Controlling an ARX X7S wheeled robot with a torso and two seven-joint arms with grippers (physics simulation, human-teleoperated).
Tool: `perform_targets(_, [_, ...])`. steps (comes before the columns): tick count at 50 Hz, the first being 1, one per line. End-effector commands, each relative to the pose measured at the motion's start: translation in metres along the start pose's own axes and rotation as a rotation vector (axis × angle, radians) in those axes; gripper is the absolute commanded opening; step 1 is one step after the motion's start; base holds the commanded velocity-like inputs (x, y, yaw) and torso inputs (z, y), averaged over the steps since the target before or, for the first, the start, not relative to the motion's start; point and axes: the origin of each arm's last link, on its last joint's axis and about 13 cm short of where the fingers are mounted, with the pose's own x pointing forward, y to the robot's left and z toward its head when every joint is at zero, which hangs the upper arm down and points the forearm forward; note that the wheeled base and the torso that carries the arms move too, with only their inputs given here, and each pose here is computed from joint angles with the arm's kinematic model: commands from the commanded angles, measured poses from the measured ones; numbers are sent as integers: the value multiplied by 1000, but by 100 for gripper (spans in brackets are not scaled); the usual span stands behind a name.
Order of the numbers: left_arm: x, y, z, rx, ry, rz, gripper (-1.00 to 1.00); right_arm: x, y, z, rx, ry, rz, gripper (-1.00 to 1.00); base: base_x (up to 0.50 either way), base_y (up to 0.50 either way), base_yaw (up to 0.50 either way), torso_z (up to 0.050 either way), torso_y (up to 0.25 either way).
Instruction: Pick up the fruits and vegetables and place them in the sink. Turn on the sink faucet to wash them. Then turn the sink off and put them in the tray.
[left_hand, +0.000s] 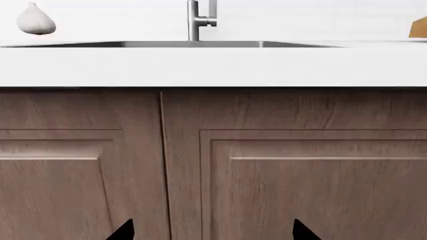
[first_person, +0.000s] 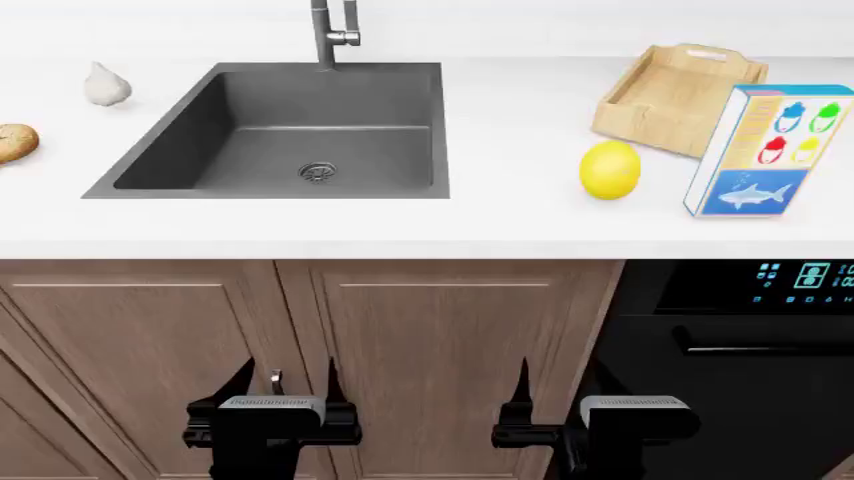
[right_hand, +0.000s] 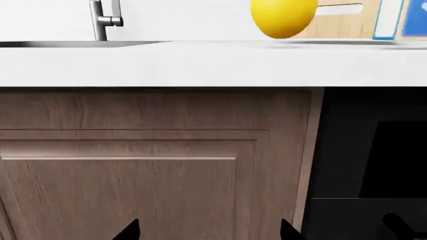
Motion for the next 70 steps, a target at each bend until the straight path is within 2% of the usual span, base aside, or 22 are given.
perform_targets(1, [-3, 0, 1, -8, -4, -21, 100, -1, 2, 0, -13, -15, 23, 100, 0, 0, 0, 0, 0])
perform_targets(9, [-14, 2, 6, -27, -9, -33, 100, 0, 6, 9, -71, -71, 15, 100, 0, 240, 0, 0, 0])
perform_targets(17, [-20, 4, 19, -56, 25, -75, 100, 1, 8, 22, -64, -102, 48, 100, 0, 500, 0, 28, 0])
perform_targets(22, [-18, 7, 37, -32, 36, -110, 100, 2, 10, 39, -51, -134, 88, 100, 0, 500, 0, 50, 0])
perform_targets(28, [-8, 16, 78, -21, 19, -152, 100, -1, 7, 85, -54, -248, 170, 100, 298, 349, 0, 50, 0])
perform_targets(35, [-6, 24, 131, 18, -15, -259, 100, -14, 2, 144, -88, -307, 254, 100, 500, 73, 0, 50, 0])
perform_targets(37, [-7, 28, 147, 7, -40, -276, 100, -20, -2, 162, -80, -292, 258, 100, 0, 0, 0, 50, 0])
perform_targets(40, [-10, 32, 165, -16, -38, -293, 100, -29, -6, 182, -122, -283, 285, 100, 0, 0, 0, 0, 0])
perform_targets(42, [-9, 34, 176, 9, -53, -314, 100, -28, -9, 189, -160, -246, 291, 100, 0, 0, 0, 0, 0])
perform_targets(44, [-4, 37, 188, 54, -59, -327, 100, -29, -16, 203, -183, -212, 231, 100, 0, 0, 0, 25, 30])
perform_targets(46, [3, 38, 199, 85, -57, -339, 100, -32, -18, 213, -161, -151, 263, 100, 0, 0, 0, 50, 60])
perform_targets(50, [19, 41, 210, 105, -37, -350, 100, -31, -33, 232, -109, -106, 222, 100, 0, 0, 0, 50, 59])
perform_targets(52, [24, 41, 213, 97, -32, -351, 100, -33, -36, 233, -117, -104, 197, 100, 0, 0, 0, 50, 60])
perform_targets(55, [31, 42, 215, 90, -27, -342, 100, -36, -38, 229, -77, -96, 211, 100, 0, 0, 0, 50, 59])
perform_targets(58, [35, 43, 220, 30, -51, -335, 100, -39, -39, 223, -41, -77, 209, 100, 0, -431, 0, 27, 20])
perform_targets(62, [36, 42, 219, 10, -61, -341, 100, -36, -47, 215, -21, -76, 165, 100, 0, -500, 0, 0, 0])
perform_targets(70, [32, 38, 210, 10, -52, -365, 100, -24, -57, 195, -86, -101, 80, 100, 119, -487, 0, 0, 0])
